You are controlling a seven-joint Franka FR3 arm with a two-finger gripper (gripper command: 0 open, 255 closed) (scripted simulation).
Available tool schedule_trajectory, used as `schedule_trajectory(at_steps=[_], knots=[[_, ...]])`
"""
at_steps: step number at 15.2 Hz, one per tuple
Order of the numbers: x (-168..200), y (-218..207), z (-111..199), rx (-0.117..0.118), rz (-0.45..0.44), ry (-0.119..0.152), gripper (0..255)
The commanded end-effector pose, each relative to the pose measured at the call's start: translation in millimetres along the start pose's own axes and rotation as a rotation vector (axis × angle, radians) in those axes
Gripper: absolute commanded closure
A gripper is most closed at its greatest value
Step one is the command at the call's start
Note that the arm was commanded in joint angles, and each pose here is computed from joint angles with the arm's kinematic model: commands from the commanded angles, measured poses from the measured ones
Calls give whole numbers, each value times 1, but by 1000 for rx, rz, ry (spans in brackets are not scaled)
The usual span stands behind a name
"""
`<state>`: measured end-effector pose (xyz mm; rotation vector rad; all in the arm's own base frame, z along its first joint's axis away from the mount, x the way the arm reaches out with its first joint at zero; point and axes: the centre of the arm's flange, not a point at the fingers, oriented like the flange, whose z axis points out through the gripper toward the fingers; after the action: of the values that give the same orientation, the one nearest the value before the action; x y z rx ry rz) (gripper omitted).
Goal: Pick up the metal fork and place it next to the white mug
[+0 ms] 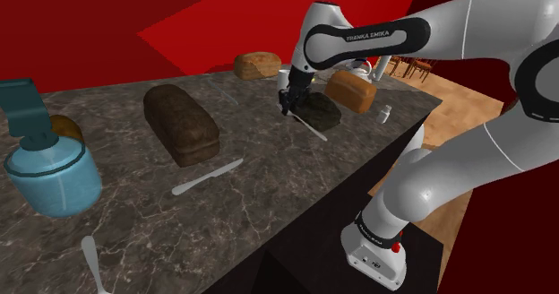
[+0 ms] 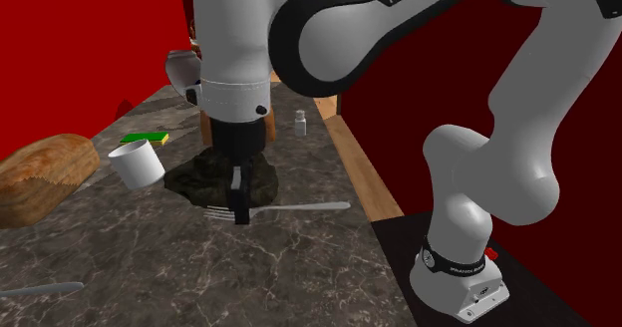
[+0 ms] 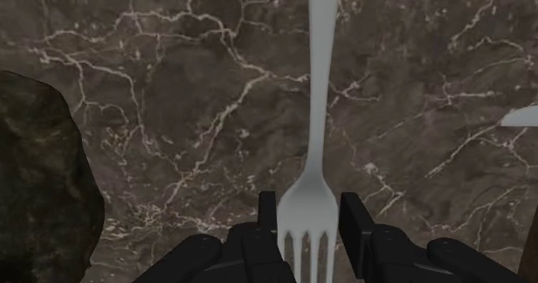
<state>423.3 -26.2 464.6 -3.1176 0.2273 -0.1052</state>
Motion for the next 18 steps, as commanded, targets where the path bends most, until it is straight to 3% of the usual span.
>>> schedule_trajectory(at_steps=[1,10,18], knots=[[1,0,-11,0,0,-1,255],[4,0,-56,0,0,-1,255],[79,74,-53,0,0,-1,255]])
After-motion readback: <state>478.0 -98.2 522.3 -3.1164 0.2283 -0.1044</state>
